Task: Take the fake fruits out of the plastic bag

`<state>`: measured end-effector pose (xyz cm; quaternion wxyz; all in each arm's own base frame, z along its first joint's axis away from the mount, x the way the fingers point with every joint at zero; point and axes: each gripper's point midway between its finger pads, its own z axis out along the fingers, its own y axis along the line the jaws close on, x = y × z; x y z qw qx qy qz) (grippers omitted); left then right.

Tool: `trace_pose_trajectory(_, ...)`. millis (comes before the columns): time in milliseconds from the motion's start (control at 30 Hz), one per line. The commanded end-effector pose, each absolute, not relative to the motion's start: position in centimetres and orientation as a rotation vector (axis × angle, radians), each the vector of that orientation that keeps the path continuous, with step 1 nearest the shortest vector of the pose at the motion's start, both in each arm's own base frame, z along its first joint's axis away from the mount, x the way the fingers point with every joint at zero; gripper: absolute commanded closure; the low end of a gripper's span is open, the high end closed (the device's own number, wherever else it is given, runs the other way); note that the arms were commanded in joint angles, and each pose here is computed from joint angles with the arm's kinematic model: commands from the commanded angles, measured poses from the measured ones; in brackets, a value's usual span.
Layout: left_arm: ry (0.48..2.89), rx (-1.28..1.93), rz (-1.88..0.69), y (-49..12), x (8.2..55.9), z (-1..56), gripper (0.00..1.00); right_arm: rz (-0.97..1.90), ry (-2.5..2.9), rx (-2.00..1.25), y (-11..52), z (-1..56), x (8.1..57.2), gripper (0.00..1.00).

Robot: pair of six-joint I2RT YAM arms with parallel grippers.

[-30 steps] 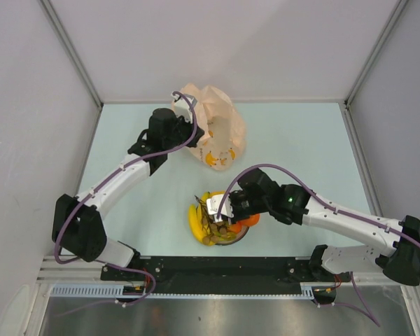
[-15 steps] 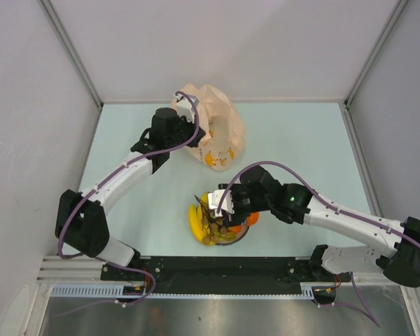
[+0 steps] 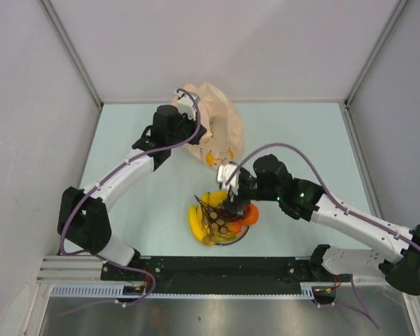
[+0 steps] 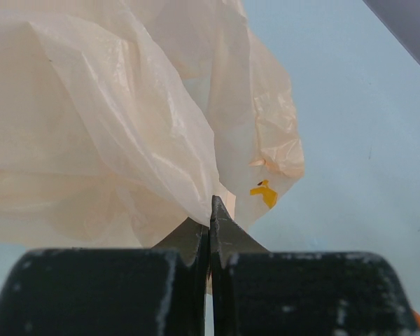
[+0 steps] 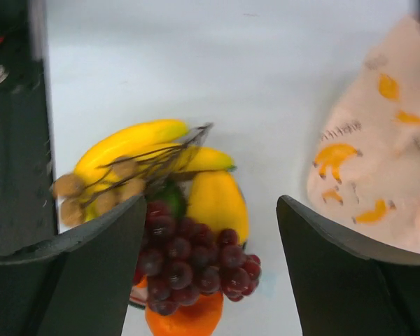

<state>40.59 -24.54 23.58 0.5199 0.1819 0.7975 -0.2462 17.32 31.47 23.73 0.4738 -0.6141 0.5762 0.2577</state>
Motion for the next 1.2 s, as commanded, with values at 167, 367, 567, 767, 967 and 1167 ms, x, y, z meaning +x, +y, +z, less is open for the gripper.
trace_pose_trajectory(167,1.784,0.421,-0.496,-22.4,43.7,28.8,1.0,0.577,1.808,-0.491,21.6,27.7,33.2,0.14)
trace_pose_trajectory(367,1.701,0.297,-0.33,-16.0,47.9,33.6,1.0,0.445,1.89,-0.341,15.2,27.1,36.3,0.07)
trace_pose_trajectory(567,1.656,0.129,-0.209,-8.1,49.0,36.6,0.76,0.216,1.965,-0.189,11.3,25.4,37.4,0.02)
trace_pose_trajectory(767,1.634,0.195,-0.255,-7.5,45.2,37.0,0.0,0.155,1.991,-0.146,10.6,25.6,37.3,0.0)
trace_pose_trajectory(967,1.637,0.279,-0.277,-8.0,40.4,36.3,0.0,0.031,2.032,-0.152,9.2,25.6,35.6,0.0)
trace_pose_trajectory(1167,1.677,0.394,-0.256,-8.0,37.1,33.4,0.0,0.011,2.063,-0.142,8.9,25.5,33.9,0.0)
